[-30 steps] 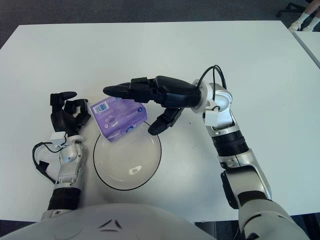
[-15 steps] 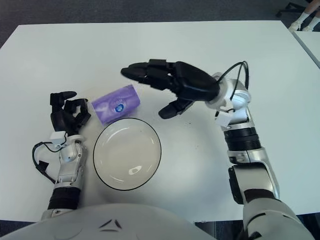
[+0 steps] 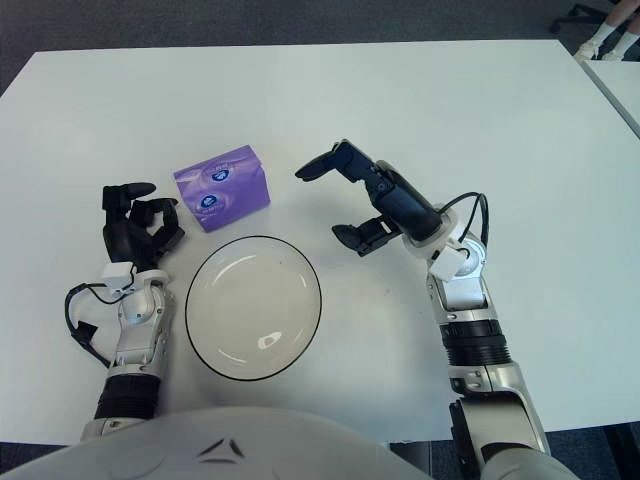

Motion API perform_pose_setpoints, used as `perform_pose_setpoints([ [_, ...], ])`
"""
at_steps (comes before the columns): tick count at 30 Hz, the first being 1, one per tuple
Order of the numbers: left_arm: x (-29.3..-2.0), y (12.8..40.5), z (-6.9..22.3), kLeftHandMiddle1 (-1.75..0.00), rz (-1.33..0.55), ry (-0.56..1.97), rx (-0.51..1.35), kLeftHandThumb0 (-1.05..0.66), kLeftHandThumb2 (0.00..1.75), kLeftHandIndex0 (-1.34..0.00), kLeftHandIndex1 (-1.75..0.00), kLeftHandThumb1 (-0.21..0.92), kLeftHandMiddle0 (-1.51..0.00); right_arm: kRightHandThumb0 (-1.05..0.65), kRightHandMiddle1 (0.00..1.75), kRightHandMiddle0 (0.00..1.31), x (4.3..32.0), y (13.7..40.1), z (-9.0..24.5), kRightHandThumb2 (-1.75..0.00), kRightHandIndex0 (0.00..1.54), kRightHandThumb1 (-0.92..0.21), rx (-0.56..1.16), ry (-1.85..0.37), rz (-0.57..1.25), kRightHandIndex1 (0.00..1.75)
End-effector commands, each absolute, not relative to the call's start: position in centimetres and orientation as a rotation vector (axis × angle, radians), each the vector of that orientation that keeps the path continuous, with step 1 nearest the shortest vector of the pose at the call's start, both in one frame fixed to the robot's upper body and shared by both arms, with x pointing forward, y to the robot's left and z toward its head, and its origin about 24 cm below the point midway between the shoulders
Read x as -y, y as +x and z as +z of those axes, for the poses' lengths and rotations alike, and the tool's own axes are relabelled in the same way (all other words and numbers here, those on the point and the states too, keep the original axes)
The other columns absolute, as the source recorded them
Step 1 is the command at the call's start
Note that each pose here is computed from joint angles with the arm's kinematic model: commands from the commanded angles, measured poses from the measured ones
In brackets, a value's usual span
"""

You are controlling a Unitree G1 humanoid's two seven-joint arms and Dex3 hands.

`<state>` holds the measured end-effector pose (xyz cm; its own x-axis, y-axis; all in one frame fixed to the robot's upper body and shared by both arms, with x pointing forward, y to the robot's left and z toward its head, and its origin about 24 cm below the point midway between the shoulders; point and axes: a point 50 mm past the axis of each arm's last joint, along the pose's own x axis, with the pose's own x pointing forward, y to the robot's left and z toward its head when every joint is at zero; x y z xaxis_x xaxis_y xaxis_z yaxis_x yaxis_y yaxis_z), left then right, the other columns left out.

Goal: Put the tissue paper into the plate.

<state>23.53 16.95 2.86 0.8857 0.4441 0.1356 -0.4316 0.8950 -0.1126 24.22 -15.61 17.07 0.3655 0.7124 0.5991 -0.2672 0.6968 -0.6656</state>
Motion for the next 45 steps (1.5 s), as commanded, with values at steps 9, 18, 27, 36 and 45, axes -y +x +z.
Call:
perform_pose_setpoints([
  [9, -16.9, 21.2, -1.2, -1.51, 0.448, -0.022, -0.024, -0.01, 1.01, -0.29, -1.75, 0.52, -0.56, -0.27, 1.52, 0.00, 15.5, 23.9, 17.6, -1.35, 0.26, -0.46, 1.038, -0.515, 0.658, 1.47],
  [18, -16.9, 21.3, -1.1, -1.47, 0.454, -0.009, -0.020, -0.01, 1.06, -0.32, -1.75, 0.47, -0.62, -0.07, 1.62, 0.44, 15.3, 24.7, 13.0, -1.45, 0.58, -0.23, 0.640, 0.060, 0.344, 1.67],
  [27, -16.8, 21.4, -1.1, -1.46, 0.450, -0.012, -0.022, -0.01, 1.08, -0.33, -1.75, 0.45, -0.64, -0.08, 1.71, 0.39, 12.6, 27.4, 15.2, -1.10, 0.45, -0.48, 0.749, -0.205, 0.351, 1.67],
  [36, -16.6, 21.5, -1.1, -1.48, 0.451, -0.020, -0.027, -0.01, 1.07, -0.33, -1.75, 0.46, -0.62, -0.82, 1.34, 0.05, 10.8, 29.1, 19.2, -0.82, 0.05, -0.89, 0.915, -0.541, 0.690, 1.17],
  [45, -16.6, 21.3, -1.2, -1.50, 0.462, -0.036, -0.027, -0.01, 1.06, -0.31, -1.75, 0.48, -0.60, -1.03, 0.35, 0.00, 8.7, 29.1, 20.8, -0.70, 0.00, -0.92, 1.024, -0.811, 0.909, 0.17],
])
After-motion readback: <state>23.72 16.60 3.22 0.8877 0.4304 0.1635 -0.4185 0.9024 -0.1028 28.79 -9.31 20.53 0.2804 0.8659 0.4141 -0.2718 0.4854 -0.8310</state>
